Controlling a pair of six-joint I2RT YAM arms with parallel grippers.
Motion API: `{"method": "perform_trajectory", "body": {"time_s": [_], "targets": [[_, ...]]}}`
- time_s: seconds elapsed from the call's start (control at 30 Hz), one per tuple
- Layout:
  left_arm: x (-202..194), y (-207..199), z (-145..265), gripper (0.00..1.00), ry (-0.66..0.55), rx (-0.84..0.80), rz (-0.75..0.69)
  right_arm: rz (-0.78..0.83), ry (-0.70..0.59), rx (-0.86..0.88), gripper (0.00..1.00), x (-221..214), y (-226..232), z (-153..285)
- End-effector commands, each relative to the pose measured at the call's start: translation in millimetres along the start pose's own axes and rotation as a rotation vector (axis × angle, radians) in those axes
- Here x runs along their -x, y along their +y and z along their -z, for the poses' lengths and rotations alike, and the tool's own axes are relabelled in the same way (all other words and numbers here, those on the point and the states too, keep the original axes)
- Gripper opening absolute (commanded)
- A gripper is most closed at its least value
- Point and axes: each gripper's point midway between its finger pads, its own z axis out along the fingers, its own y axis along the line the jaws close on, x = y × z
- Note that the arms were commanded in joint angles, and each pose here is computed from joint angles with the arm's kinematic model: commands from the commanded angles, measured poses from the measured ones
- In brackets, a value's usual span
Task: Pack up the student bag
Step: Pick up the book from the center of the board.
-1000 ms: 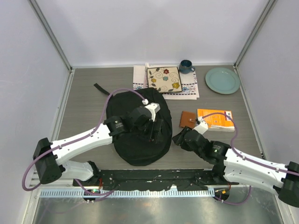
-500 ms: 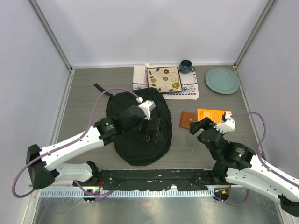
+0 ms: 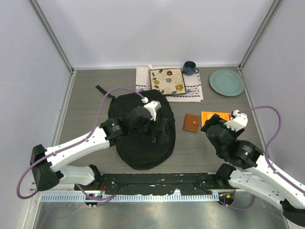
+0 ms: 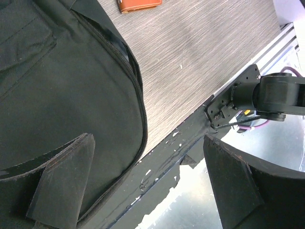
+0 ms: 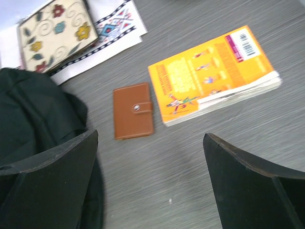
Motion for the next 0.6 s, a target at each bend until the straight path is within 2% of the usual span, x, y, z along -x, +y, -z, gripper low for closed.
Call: {"method": "perform_trajectory", "body": {"time_s": [0.0, 0.17, 0.3, 0.43, 0.57], "targets": [[35, -21, 10, 1.0, -0.112, -0.059, 0.004, 0.085, -0.03, -0.103, 0.97, 18, -11, -8], [68, -35, 10, 1.0, -0.213, -0.079, 0.005, 0.14, 0.06, -0.155, 0.98, 12, -15, -34], [90, -49, -3, 0.99, -0.214, -0.076, -0.032, 0.05, 0.166, -0.162, 0.98, 13, -24, -70], [103, -56, -21, 1.0, -0.21, -0.07, -0.037, -0.126, 0.273, -0.173, 0.98, 15, -54, -100], [116, -65, -39, 1.0, -0.227, -0.089, -0.029, -0.206, 0.291, -0.205, 0.98, 21, -75, -117]]}}
